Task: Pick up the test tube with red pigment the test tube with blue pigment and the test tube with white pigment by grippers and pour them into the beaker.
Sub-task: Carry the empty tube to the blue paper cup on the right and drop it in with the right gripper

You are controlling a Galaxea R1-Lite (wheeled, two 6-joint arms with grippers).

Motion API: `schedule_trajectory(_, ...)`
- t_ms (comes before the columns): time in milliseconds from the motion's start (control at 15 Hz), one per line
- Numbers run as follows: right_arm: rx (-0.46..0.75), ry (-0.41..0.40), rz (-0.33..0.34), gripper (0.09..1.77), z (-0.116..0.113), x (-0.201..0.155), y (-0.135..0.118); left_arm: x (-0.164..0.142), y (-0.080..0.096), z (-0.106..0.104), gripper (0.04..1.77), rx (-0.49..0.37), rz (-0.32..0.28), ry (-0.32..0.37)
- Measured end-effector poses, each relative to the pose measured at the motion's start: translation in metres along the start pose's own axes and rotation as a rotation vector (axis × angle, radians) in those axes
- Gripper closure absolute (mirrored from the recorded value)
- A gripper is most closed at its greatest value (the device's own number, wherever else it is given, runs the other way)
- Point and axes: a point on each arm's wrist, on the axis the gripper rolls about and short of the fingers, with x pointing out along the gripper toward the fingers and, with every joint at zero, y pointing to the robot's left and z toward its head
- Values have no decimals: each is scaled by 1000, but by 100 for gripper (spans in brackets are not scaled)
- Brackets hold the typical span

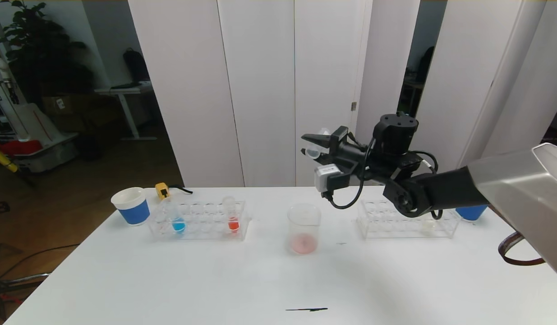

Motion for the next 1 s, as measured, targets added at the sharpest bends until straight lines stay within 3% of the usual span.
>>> schedule_trajectory(133, 108, 71, -35, 127, 2, -2, -17, 0, 0, 0, 8, 0, 0, 1)
schedule_trajectory(267, 236, 202, -93, 127, 2, -6, -33, 0, 0, 0, 8, 0, 0, 0)
schedule_trajectory(467, 509, 368, -212, 127, 1, -12, -51, 0, 0, 0, 8, 0, 0, 0)
schedule_trajectory(867, 1068, 490, -485, 127, -6, -26, -72, 0, 0, 0, 8, 0, 0, 0)
schedule_trajectory(1000, 1163, 547, -569, 127, -17, -40, -75, 0, 0, 0, 8, 0, 0, 1)
